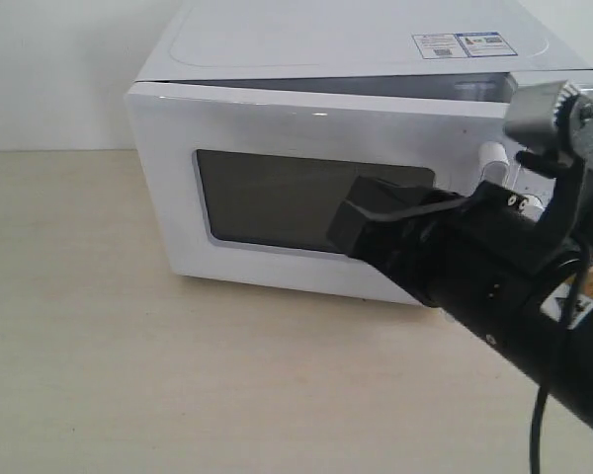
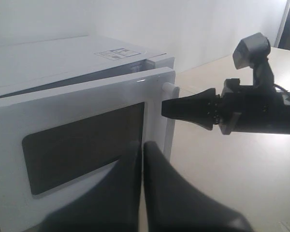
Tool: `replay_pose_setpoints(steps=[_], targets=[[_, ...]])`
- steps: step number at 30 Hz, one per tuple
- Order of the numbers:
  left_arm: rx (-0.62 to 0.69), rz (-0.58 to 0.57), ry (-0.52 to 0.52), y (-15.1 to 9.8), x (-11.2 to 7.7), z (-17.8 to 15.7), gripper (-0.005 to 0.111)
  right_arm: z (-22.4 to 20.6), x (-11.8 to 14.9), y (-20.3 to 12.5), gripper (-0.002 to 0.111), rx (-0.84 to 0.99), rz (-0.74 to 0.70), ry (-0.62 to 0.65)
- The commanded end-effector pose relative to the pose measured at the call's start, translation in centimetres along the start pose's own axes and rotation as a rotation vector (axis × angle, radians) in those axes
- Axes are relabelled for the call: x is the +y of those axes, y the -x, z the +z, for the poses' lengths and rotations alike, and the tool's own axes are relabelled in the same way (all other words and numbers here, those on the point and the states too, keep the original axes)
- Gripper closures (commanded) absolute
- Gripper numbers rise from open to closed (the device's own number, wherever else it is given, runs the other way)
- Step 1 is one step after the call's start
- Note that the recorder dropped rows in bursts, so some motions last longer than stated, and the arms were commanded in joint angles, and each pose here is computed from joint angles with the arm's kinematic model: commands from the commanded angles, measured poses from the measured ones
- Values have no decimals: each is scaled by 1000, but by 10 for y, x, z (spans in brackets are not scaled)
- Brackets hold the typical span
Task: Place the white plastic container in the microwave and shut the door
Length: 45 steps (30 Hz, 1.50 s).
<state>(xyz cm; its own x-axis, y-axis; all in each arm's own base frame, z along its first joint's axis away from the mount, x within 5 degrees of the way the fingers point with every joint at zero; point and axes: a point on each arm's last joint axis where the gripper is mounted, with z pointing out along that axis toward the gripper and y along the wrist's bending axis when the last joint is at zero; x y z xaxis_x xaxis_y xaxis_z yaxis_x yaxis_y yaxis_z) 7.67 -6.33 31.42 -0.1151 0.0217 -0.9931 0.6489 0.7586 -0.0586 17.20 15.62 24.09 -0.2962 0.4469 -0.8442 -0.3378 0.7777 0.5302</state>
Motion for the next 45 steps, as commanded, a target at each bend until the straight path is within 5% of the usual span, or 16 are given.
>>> replay_pose_setpoints(steps=[1, 33, 45], targets=[[-14, -21, 4, 0, 0, -1, 103, 10, -12, -6, 108, -99, -105, -98], [-14, -21, 4, 0, 0, -1, 103, 78, -9, -12, 108, -220, -462, -439], [-14, -21, 4, 0, 0, -1, 103, 89, -29, -6, 108, -176, -461, -505]])
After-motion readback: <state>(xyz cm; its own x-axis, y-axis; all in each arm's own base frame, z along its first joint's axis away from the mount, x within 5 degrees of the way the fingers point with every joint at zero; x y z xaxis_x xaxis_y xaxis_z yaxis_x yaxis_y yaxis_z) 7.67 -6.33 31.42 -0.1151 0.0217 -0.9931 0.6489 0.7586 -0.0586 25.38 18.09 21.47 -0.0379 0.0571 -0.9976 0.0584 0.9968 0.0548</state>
